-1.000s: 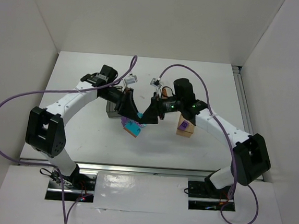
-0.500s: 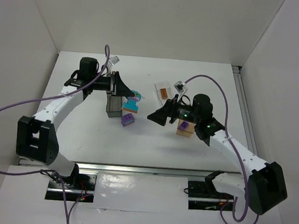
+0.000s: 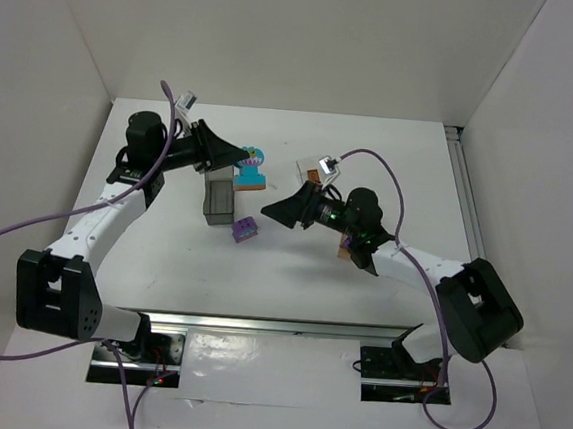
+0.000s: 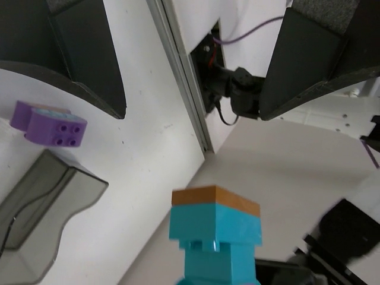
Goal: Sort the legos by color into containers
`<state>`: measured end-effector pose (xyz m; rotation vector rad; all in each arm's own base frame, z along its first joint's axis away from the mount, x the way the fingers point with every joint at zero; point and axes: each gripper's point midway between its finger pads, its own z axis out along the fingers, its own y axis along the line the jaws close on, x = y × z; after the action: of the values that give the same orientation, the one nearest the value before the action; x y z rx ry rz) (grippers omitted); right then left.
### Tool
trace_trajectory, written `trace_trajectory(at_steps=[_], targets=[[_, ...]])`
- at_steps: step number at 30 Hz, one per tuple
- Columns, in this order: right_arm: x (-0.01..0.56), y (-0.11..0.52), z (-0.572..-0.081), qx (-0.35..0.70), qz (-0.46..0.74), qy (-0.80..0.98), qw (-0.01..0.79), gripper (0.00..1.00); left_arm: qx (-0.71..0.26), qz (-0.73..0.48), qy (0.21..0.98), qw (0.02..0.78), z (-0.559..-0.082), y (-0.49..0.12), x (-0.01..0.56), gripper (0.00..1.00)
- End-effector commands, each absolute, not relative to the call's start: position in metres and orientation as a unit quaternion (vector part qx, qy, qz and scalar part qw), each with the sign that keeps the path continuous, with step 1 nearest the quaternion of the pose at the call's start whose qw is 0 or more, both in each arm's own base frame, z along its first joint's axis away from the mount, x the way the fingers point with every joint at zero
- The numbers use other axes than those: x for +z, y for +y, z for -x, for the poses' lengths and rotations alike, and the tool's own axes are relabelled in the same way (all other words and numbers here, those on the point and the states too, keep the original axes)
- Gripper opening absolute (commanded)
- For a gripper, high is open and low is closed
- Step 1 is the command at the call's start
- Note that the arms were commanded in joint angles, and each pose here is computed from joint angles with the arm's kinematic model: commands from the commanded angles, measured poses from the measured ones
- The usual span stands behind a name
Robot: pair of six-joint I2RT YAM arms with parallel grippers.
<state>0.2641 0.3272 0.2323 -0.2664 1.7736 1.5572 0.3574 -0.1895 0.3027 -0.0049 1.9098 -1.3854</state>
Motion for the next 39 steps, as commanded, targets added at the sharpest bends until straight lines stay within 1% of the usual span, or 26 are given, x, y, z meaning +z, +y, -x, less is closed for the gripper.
trace_trajectory(at_steps=[1, 6, 13, 15, 17, 20, 21, 25, 26, 29, 30, 33, 39], targets=[[0.284, 0.333, -0.271, 0.666, 0.101, 0.608, 0.420, 1.00, -0.581, -0.013, 0.716, 0.387, -0.349, -0.187, 0.323, 0.00], [0.294, 0.344, -0.280, 0.694, 0.090, 0.580, 0.417, 1.00, -0.601, -0.025, 0.709, 0.368, -0.345, -0.192, 0.321, 0.00], [0.299, 0.360, -0.296, 0.712, 0.086, 0.561, 0.414, 1.00, -0.605, -0.034, 0.707, 0.364, -0.346, -0.190, 0.316, 0.00], [0.300, 0.363, -0.300, 0.718, 0.083, 0.556, 0.411, 0.99, -0.603, -0.043, 0.708, 0.365, -0.344, -0.191, 0.314, 0.00], [0.303, 0.369, -0.299, 0.723, 0.084, 0.553, 0.406, 0.95, -0.603, -0.040, 0.710, 0.362, -0.344, -0.190, 0.310, 0.00], [0.309, 0.372, -0.305, 0.725, 0.087, 0.546, 0.410, 0.86, -0.603, -0.050, 0.708, 0.364, -0.342, -0.191, 0.311, 0.00], [0.307, 0.377, -0.302, 0.729, 0.090, 0.548, 0.400, 0.80, -0.605, -0.050, 0.709, 0.358, -0.343, -0.191, 0.308, 0.00], [0.307, 0.382, -0.304, 0.733, 0.096, 0.547, 0.392, 0.67, -0.606, -0.053, 0.712, 0.351, -0.342, -0.192, 0.304, 0.00], [0.308, 0.384, -0.305, 0.735, 0.101, 0.546, 0.390, 0.59, -0.606, -0.053, 0.712, 0.351, -0.342, -0.192, 0.304, 0.00], [0.308, 0.389, -0.304, 0.739, 0.112, 0.544, 0.381, 0.45, -0.604, -0.056, 0.712, 0.354, -0.342, -0.192, 0.303, 0.00], [0.313, 0.392, -0.299, 0.745, 0.120, 0.540, 0.374, 0.35, -0.604, -0.053, 0.714, 0.350, -0.344, -0.192, 0.300, 0.00], [0.312, 0.393, -0.297, 0.747, 0.121, 0.541, 0.366, 0.16, -0.601, -0.044, 0.716, 0.353, -0.347, -0.188, 0.299, 0.00], [0.278, 0.384, -0.278, 0.727, 0.123, 0.588, 0.332, 0.15, -0.581, -0.009, 0.722, 0.376, -0.369, -0.163, 0.303, 0.00]])
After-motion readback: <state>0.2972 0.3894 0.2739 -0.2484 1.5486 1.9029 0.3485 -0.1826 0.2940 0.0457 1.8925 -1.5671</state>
